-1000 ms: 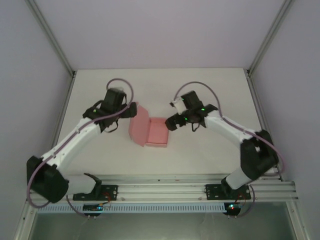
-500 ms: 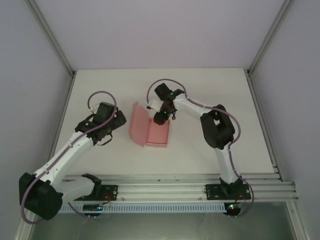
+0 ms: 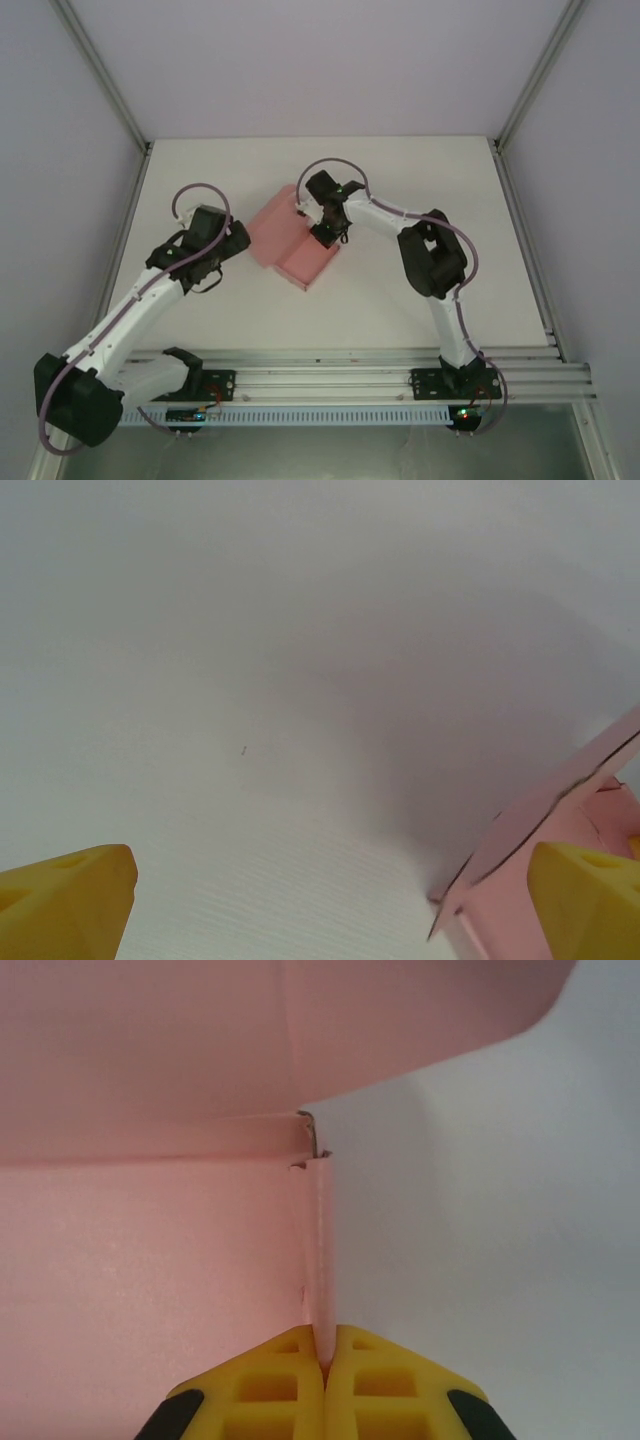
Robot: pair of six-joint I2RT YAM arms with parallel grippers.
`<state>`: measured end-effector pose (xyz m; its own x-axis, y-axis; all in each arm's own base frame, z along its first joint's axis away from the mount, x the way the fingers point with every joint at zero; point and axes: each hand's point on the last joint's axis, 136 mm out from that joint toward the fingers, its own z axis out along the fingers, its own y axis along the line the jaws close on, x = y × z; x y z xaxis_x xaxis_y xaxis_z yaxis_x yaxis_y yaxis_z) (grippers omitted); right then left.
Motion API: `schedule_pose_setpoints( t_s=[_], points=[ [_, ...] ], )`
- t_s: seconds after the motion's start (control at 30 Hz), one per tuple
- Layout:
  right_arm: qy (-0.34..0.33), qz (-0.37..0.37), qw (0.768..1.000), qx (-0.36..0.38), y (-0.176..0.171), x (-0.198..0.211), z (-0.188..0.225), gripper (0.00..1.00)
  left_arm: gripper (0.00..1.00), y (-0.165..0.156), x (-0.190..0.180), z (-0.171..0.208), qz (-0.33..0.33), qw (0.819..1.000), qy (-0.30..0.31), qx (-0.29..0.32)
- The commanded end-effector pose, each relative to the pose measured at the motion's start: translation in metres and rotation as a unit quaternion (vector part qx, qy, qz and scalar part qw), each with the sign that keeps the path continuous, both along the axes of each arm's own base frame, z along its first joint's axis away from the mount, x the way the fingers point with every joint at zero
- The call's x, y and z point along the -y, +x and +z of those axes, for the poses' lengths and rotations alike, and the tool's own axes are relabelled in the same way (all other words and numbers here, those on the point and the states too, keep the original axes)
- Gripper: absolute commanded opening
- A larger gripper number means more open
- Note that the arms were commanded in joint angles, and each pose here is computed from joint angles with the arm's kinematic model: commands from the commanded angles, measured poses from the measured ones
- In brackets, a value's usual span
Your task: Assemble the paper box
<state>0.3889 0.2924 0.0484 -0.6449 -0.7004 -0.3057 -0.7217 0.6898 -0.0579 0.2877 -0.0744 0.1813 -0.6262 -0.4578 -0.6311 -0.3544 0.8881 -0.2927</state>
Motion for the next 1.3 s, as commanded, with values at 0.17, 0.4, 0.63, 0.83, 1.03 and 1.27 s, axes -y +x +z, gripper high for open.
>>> schedule_pose_setpoints(
  t_s=[0.17,0.4,0.63,0.83,1.03,1.27],
  points=[
    [-0.062,-0.422,0.904,0.026,-0.044,0.083,0.003,0.02,1.0,0.005,-0.001,0.018,-0.011,0.999,0.001,0.041],
    [-0.023,-0.427,0.904,0.009,-0.066,0.063,0.0,0.03,1.0,0.021,0.028,0.007,-0.082,0.996,-0.007,0.027],
    [-0.008,-0.385,0.921,0.052,-0.056,0.06,0.035,0.46,1.0,0.038,0.071,0.006,-0.215,0.976,-0.014,0.035],
    [0.063,-0.273,0.952,0.124,-0.03,0.059,0.1,0.98,1.0,0.064,0.105,0.007,-0.335,0.942,-0.017,0.033],
    [0.216,-0.082,0.968,0.101,-0.003,0.044,0.129,0.99,1.0,0.099,0.124,0.0,-0.426,0.904,-0.021,0.005],
    [0.275,0.032,0.961,0.014,0.014,0.049,0.119,0.89,0.92,0.117,0.147,-0.015,-0.548,0.835,-0.045,-0.024]
  ],
)
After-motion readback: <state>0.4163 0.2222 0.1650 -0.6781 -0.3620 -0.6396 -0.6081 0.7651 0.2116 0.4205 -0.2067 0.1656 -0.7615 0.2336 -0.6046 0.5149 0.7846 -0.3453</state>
